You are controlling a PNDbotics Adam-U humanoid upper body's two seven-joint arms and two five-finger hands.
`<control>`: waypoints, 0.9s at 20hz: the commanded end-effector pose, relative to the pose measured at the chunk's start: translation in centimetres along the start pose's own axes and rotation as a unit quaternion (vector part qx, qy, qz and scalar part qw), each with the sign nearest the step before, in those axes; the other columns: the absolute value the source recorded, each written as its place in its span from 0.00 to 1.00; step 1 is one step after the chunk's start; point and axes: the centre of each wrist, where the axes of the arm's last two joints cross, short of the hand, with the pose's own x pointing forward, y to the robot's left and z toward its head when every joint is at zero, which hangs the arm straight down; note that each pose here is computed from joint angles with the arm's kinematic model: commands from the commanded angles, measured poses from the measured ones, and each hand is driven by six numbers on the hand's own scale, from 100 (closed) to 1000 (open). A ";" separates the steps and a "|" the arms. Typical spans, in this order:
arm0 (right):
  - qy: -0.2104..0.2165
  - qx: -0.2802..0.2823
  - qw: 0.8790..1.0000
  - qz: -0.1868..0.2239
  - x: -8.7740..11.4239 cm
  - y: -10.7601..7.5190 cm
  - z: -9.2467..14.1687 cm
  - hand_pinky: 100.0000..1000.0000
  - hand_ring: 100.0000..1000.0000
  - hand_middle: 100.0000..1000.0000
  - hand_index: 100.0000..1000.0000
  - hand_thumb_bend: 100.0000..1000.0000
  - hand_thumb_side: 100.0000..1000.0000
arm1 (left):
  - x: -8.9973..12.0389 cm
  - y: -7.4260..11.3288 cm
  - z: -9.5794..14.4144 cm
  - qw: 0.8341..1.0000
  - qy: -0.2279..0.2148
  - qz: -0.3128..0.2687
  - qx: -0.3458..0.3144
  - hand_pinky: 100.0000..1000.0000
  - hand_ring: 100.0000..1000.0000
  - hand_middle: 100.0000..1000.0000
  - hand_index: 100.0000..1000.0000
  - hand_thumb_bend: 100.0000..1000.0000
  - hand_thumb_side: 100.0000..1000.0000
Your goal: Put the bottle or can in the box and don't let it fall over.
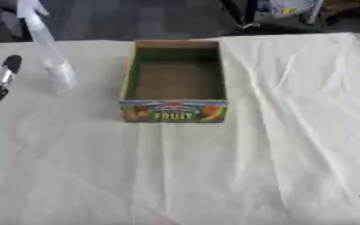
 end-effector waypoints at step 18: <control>-0.005 0.021 1.000 0.005 0.5 0.1 -0.5 0.77 1.00 1.00 1.00 0.00 0.41 | -2.5 -1.1 -9.7 1.000 0.009 0.009 -0.014 0.77 0.79 0.62 0.88 0.76 0.22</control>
